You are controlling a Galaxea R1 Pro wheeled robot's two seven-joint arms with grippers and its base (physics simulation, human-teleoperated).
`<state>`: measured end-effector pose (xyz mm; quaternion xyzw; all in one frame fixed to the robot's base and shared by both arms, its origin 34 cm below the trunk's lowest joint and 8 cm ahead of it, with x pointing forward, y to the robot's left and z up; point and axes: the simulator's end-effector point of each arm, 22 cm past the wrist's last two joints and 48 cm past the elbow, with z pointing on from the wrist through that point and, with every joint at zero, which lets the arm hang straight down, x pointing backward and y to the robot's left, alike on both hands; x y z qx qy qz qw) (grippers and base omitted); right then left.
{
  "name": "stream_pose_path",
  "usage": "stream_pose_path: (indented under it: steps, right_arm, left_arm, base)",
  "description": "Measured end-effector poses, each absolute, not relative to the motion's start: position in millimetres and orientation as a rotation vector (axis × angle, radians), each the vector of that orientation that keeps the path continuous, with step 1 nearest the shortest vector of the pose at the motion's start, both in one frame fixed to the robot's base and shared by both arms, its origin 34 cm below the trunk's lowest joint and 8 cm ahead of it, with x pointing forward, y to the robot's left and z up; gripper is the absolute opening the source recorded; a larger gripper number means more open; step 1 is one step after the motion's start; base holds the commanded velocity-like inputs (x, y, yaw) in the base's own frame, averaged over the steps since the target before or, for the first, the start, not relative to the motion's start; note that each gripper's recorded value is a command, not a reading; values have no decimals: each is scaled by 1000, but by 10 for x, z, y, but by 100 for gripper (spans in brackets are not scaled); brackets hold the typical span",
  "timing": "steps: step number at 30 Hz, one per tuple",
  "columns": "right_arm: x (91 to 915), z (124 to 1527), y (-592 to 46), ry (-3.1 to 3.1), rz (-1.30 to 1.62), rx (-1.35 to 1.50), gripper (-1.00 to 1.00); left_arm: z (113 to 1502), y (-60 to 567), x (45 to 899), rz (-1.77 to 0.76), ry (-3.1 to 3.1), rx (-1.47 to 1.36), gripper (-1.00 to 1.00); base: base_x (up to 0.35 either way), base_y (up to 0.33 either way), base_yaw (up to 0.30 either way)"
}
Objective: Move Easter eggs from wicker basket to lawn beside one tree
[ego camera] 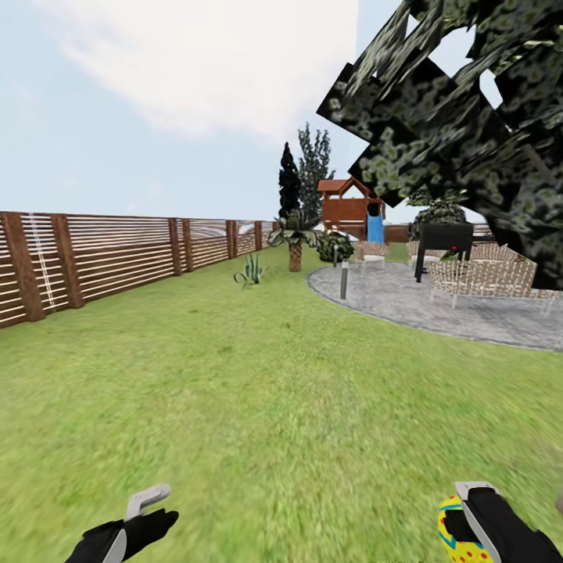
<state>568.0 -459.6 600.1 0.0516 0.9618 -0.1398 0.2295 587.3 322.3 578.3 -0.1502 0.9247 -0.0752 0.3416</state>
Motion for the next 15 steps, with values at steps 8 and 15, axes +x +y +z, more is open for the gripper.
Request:
stream_pose_path:
  steps: [8, 15]
  right_arm:
    - [5693, 6039, -4602, 2638, -383, 146, -100]
    - [5698, 6079, -4638, 2630, -388, 149, -100]
  left_arm:
    - [5817, 3214, 5886, -198, 2397, -389, 100]
    - [5841, 3214, 5891, -199, 2393, -388, 100]
  base:
    - [0, 0, -248]
    - [0, 0, -248]
